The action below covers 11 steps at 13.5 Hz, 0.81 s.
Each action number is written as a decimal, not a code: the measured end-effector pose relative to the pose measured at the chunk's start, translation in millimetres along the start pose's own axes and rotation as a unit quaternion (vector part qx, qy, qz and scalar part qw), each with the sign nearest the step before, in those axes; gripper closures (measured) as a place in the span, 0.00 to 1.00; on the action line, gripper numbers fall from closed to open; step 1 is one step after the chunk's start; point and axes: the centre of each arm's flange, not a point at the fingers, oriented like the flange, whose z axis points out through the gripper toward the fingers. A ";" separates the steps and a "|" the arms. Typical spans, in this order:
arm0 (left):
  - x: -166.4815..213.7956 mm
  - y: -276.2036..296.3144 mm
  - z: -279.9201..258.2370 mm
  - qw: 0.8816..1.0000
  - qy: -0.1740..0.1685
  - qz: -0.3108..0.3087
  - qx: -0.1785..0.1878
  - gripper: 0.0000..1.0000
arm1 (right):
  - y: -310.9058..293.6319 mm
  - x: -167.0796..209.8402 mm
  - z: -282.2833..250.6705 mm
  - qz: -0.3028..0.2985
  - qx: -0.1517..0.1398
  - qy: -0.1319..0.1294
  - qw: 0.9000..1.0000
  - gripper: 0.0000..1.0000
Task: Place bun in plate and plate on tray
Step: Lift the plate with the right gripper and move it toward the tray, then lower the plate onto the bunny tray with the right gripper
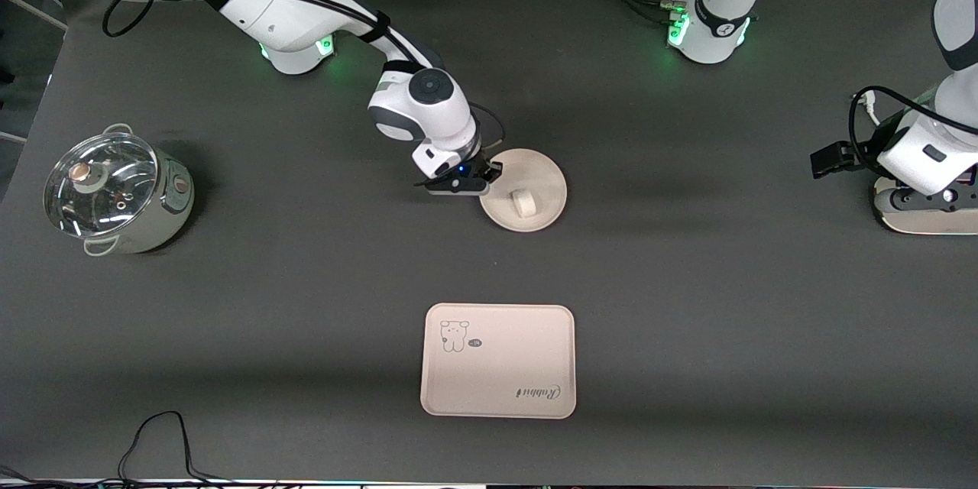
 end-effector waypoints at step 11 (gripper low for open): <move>0.7 8.8 -12.2 1.000 0.012 0.007 0.001 0.00 | -38.9 190.0 -164.1 0.040 0.082 0.019 0.996 0.96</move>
